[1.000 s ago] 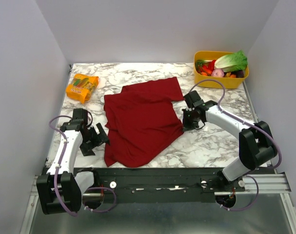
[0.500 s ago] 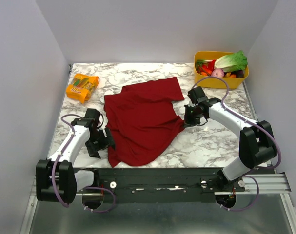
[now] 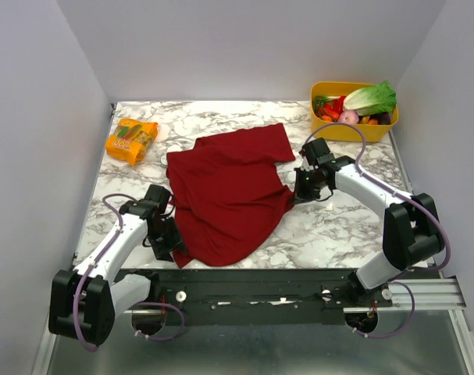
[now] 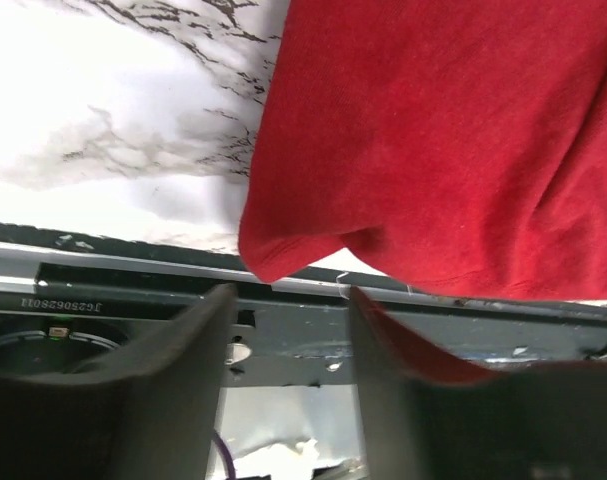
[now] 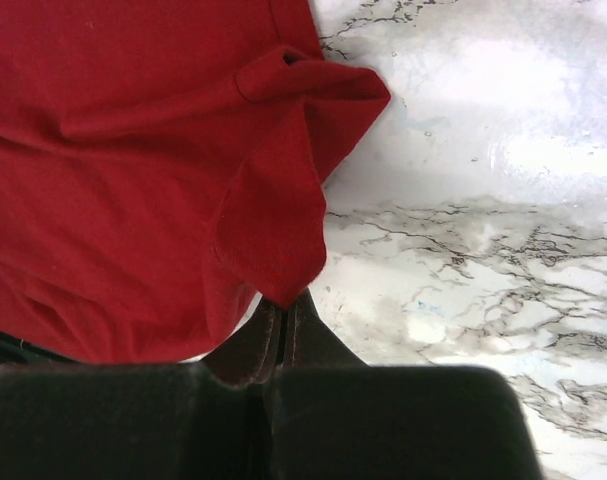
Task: Pin the brooch onto the clothing
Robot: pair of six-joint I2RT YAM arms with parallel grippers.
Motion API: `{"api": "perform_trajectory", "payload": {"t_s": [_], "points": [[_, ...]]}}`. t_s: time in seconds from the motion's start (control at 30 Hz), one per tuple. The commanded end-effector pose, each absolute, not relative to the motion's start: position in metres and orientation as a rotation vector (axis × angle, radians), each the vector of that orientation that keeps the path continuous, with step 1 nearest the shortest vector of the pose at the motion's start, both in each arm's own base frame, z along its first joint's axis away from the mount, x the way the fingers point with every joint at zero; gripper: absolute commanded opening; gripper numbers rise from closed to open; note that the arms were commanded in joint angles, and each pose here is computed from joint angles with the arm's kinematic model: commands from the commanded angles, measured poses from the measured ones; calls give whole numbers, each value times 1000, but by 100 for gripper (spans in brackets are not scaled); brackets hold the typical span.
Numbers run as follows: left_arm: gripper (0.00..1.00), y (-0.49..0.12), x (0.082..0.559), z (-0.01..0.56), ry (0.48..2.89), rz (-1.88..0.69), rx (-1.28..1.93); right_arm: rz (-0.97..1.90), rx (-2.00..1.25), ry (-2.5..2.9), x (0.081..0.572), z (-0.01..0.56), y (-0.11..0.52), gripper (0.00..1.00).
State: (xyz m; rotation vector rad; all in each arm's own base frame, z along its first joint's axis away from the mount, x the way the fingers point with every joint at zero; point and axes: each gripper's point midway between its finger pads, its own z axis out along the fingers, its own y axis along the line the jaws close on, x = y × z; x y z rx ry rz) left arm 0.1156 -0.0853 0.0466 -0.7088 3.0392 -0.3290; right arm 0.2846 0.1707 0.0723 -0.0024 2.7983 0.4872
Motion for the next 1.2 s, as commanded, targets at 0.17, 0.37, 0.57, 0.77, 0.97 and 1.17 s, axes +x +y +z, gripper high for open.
{"api": "perform_trajectory", "payload": {"t_s": [0.17,0.37,0.57,0.77,0.97,1.17], "points": [[50,-86,115,40,3011,-227,-786,543,-37,2778,291,74,172,1],[46,-86,109,33,3053,-153,-737,562,-32,2777,290,74,172,0],[46,-88,105,22,3077,-91,-721,567,-33,2784,291,71,171,0],[46,-88,104,13,3095,-71,-723,574,-30,2781,292,72,170,0],[44,-84,112,15,3068,-19,-730,585,-41,2786,290,69,171,0],[21,-91,131,21,3004,-66,-750,591,-54,2787,288,69,171,1]]}}
